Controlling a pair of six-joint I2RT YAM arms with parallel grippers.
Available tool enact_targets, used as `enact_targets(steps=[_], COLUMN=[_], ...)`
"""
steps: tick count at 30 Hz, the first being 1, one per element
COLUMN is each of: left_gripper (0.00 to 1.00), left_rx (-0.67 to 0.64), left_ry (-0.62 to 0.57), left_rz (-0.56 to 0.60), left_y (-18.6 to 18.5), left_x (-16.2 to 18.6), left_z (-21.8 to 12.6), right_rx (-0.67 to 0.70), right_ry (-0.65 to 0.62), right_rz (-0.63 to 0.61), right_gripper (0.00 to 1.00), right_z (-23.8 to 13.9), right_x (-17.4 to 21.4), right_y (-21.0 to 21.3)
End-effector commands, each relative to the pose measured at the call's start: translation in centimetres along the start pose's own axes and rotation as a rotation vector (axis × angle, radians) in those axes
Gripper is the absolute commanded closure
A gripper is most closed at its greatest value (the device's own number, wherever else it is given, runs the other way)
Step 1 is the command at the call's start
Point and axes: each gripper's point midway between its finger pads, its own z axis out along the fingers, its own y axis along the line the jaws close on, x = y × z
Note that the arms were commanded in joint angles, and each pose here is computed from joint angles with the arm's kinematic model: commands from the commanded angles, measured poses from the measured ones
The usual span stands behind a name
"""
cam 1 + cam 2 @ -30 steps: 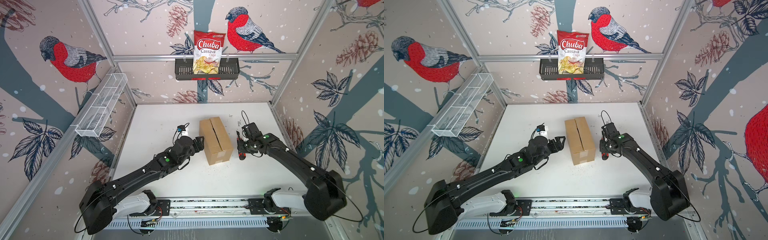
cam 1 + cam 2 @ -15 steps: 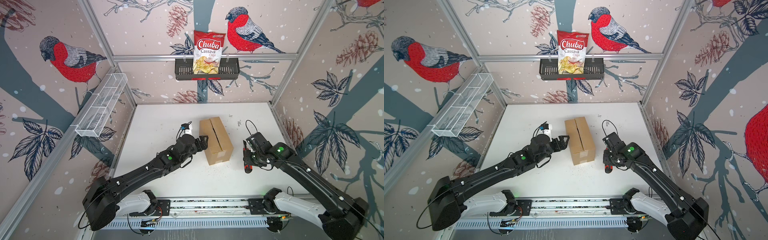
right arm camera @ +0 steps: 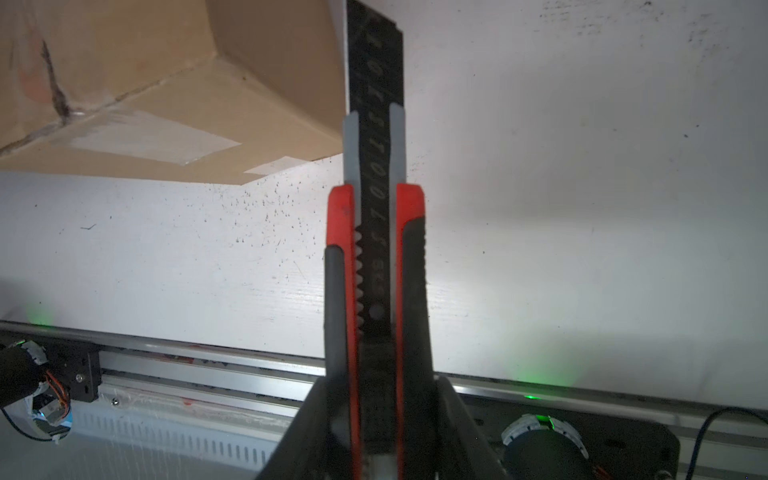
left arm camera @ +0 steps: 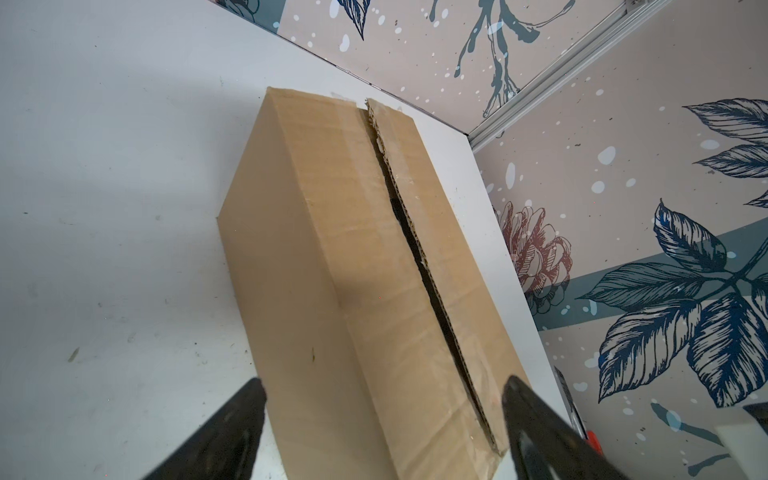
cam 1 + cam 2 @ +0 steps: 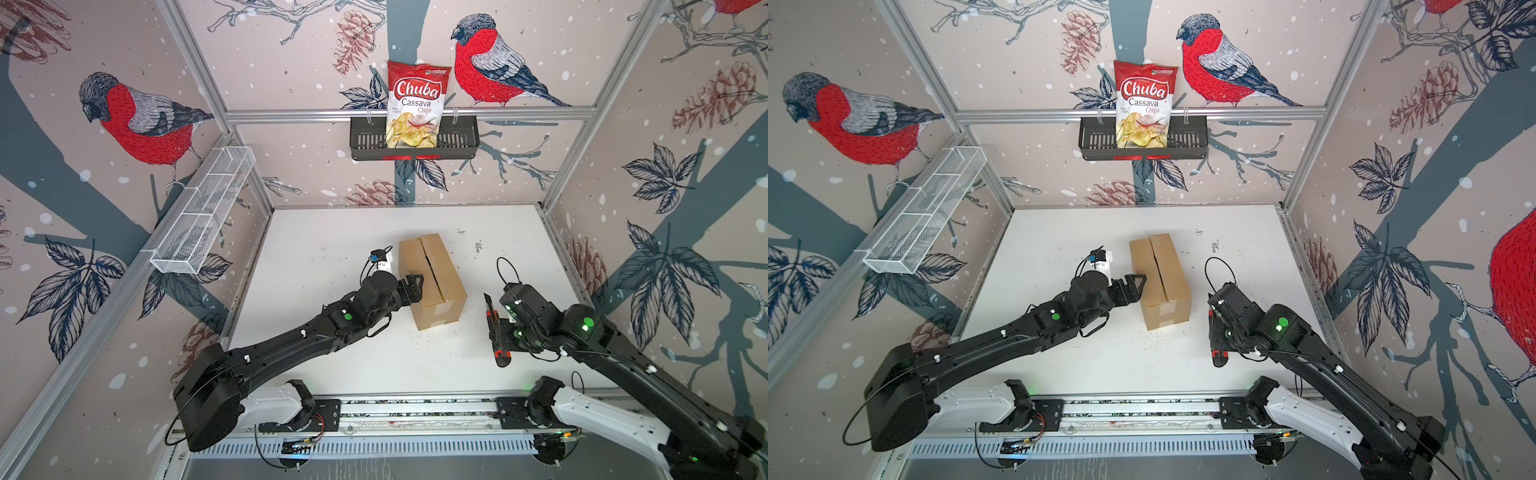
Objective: Unpack the express box
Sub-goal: 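Lift the red utility knife with the right gripper, blade pointing up, then bring the knife blade to the box's near side with the right gripper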
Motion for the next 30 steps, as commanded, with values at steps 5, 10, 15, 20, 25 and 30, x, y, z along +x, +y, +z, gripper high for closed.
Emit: enact_targets(steps=[5, 10, 15, 20, 25, 30], left_gripper=[0.11, 0.09, 0.09, 0.09, 0.09, 0.09], left_rx=[0.029, 0.035, 0.039, 0.043, 0.041, 0.041], left_ry=[-0.047, -0.042, -0.042, -0.032, -0.022, -0.019], left_rz=[-0.012, -0.012, -0.014, -0.013, -0.015, -0.016], left_y=[-1.4, -2.0, -2.3, -2.4, -2.2, -2.0], left_x=[-1.2, -1.2, -1.1, -0.8, -0.2, 0.0], left_z=[0.6, 1.2, 1.5, 1.8, 2.0, 2.0], right_rx=[0.006, 0.012, 0.027, 0.057, 0.087, 0.086], right_ry=[0.026, 0.04, 0.051, 0.048, 0.051, 0.044], right_rz=[-0.065, -0.088, -0.102, -0.115, -0.124, -0.13], right_gripper=[0.88, 0.88, 0.88, 0.88, 0.89, 0.89], right_z=[-0.8, -0.8, -0.9, -0.7, -0.4, -0.5], right_x=[0.4, 1.1, 1.8, 1.5, 1.0, 0.7], right_y=[1.2, 2.2, 2.5, 2.7, 3.0, 3.7])
